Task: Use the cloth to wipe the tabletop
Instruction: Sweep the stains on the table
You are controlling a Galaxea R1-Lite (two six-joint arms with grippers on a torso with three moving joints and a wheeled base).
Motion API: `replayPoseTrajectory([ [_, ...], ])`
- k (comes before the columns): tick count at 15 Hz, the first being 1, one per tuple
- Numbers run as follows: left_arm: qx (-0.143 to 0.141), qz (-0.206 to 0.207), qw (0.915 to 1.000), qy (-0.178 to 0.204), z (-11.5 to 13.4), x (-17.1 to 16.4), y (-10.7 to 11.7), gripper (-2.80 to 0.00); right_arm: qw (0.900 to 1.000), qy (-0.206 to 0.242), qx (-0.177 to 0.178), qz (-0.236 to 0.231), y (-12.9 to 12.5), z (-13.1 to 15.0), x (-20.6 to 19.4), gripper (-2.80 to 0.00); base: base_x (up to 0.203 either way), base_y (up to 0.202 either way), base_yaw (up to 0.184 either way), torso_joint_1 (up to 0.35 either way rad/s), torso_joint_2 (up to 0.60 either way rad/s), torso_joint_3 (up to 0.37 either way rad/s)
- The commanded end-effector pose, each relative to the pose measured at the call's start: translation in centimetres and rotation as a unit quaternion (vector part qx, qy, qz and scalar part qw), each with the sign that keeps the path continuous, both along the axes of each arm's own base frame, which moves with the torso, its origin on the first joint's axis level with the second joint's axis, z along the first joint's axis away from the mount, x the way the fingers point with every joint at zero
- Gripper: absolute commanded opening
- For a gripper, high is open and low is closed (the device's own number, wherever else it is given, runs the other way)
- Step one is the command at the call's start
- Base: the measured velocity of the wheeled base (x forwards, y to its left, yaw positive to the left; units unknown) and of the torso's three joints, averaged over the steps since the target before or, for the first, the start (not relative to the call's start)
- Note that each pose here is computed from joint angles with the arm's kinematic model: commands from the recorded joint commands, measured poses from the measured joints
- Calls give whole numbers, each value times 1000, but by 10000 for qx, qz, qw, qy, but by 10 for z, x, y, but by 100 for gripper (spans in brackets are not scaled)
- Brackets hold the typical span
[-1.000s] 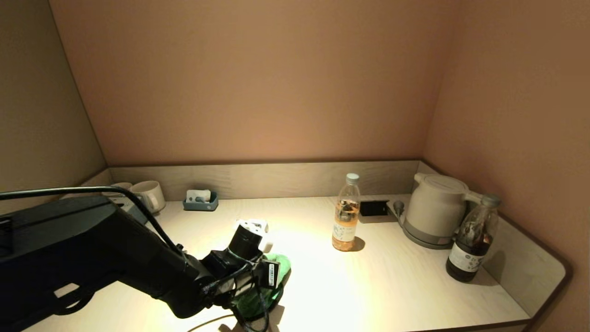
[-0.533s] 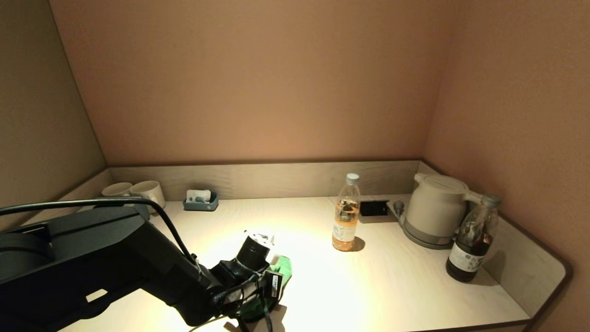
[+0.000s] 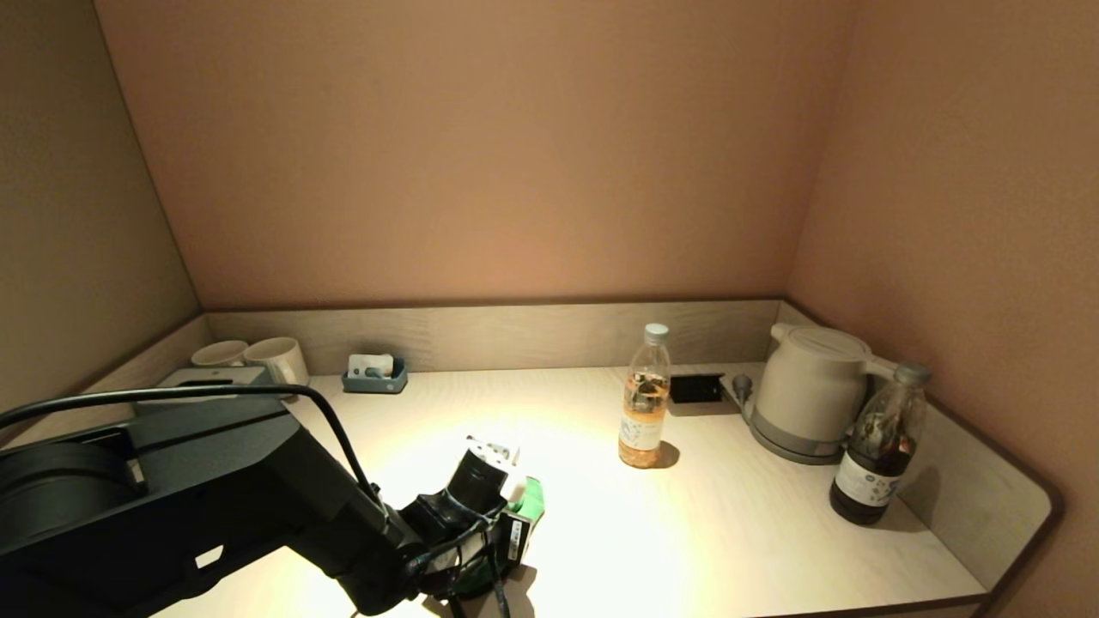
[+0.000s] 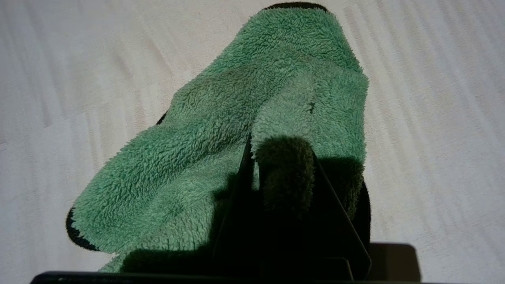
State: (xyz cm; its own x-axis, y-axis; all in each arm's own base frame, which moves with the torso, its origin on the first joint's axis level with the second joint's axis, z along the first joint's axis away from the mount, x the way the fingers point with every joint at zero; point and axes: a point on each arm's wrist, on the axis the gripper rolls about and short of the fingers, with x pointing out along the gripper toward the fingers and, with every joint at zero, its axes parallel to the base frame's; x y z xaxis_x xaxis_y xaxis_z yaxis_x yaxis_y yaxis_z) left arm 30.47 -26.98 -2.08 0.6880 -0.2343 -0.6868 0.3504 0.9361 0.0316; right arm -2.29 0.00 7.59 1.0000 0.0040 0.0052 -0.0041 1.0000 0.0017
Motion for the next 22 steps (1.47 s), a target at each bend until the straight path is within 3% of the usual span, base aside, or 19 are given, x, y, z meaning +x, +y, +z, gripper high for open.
replayPoseTrajectory([
  [1, 42, -5, 10000, 36, -9, 0, 0, -280, 10000, 3, -1, 3, 0, 0, 0, -280, 0, 0, 0, 0, 0, 0],
  [6, 3, -75, 9999, -82, -11, -4, 3, -280, 10000, 3, -1, 3, 0, 0, 0, -280, 0, 0, 0, 0, 0, 0],
  [9, 258, 318, 9989, -222, -6, -2, 19, -280, 10000, 3, -1, 3, 0, 0, 0, -280, 0, 0, 0, 0, 0, 0],
  [11, 258, 318, 9989, -222, -6, -2, 19, -280, 10000, 3, -1, 3, 0, 0, 0, -280, 0, 0, 0, 0, 0, 0],
  [12, 262, 458, 9984, -216, -2, 0, 29, -280, 10000, 3, -1, 3, 0, 0, 0, -280, 0, 0, 0, 0, 0, 0],
  [14, 186, 1106, 9932, -321, 14, 17, 75, -280, 10000, 3, -1, 3, 0, 0, 0, -280, 0, 0, 0, 0, 0, 0],
  [16, 96, 1415, 9887, -492, 21, 24, 98, -280, 10000, 3, -1, 3, 0, 0, 0, -280, 0, 0, 0, 0, 0, 0],
  [22, -114, 1370, 9872, -806, 33, 42, 83, -280, 10000, 3, -1, 3, 0, 0, 0, -280, 0, 0, 0, 0, 0, 0],
])
